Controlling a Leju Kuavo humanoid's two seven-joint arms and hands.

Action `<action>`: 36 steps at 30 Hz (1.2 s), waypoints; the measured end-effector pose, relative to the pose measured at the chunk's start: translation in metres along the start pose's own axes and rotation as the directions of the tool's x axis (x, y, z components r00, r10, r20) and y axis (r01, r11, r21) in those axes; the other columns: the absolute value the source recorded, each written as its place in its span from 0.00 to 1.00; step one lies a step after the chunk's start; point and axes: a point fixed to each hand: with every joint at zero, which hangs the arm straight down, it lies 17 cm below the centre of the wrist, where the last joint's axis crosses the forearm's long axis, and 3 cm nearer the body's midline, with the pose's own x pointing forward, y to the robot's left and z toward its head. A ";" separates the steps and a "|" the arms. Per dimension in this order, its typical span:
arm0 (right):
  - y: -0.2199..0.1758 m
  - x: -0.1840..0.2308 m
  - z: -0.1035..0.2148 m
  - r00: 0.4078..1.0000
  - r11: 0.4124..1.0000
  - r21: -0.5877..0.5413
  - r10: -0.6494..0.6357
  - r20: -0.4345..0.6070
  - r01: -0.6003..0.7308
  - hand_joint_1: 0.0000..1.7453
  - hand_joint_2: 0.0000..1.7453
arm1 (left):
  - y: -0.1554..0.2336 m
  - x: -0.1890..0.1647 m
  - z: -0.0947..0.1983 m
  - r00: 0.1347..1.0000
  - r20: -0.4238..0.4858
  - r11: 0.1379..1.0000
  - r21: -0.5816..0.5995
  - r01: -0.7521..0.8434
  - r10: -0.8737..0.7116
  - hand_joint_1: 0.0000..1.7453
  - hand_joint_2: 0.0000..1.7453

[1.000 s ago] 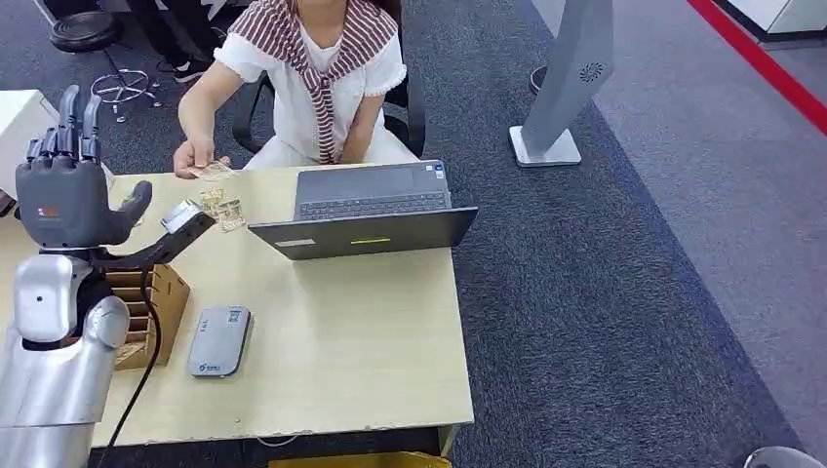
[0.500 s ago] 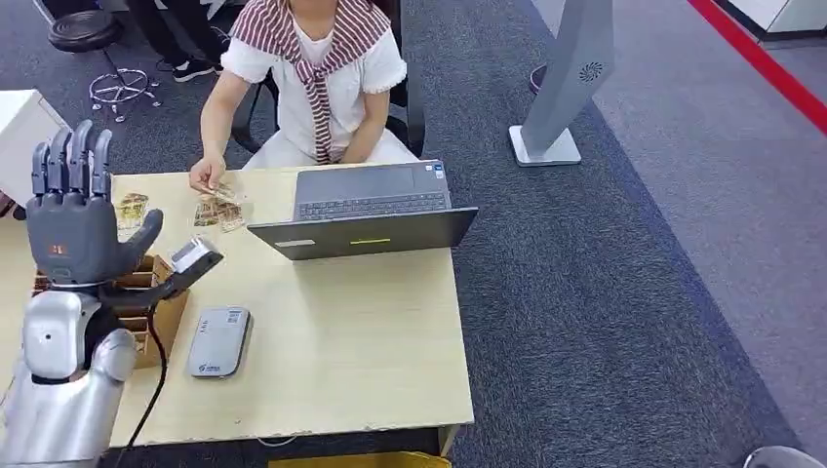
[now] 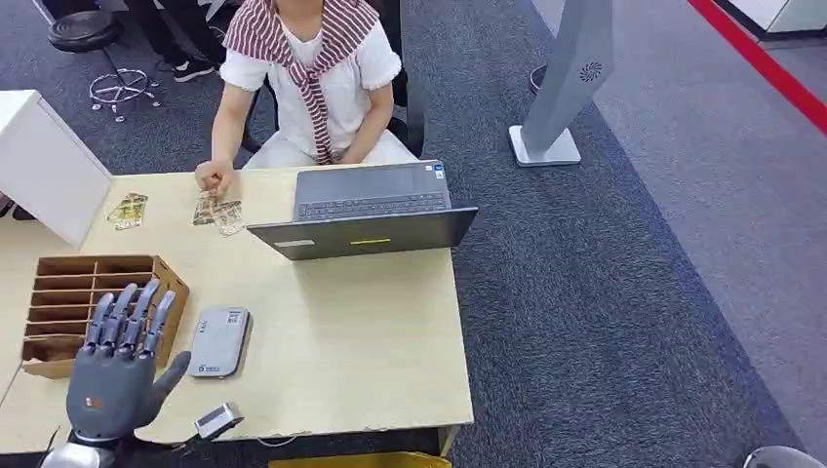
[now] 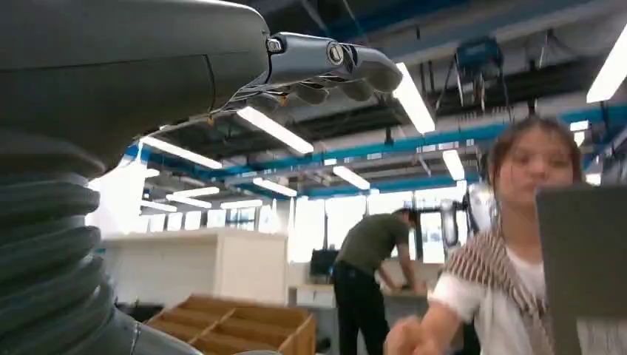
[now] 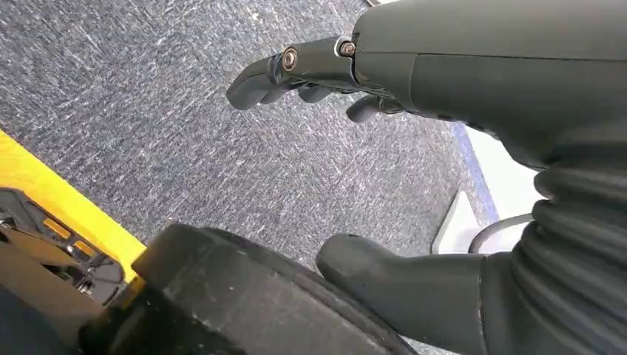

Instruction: Pass the card to the sensor for recognition and then transmit it.

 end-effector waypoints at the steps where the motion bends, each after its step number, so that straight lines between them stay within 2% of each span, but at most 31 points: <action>1: 0.000 -0.001 0.000 1.000 1.000 0.000 -0.001 -0.001 0.001 0.00 1.00 | -0.007 -0.002 0.006 1.000 -0.007 0.999 -0.032 -0.004 0.004 0.00 1.00; 5: 0.000 0.000 0.000 1.000 1.000 -0.001 0.008 0.002 -0.008 0.00 1.00 | -0.037 -0.018 0.027 0.999 -0.045 0.985 -0.172 -0.003 -0.005 0.00 1.00; 12: 0.000 -0.001 0.000 1.000 1.000 0.001 0.022 0.004 -0.022 0.00 1.00 | -0.058 -0.042 0.043 0.995 -0.095 0.967 -0.253 0.014 -0.039 0.00 1.00; 36: 0.000 0.002 0.000 0.998 0.998 0.010 0.063 0.013 -0.063 0.00 1.00 | -0.062 -0.100 0.023 0.971 -0.205 0.967 -0.246 0.070 -0.122 0.00 1.00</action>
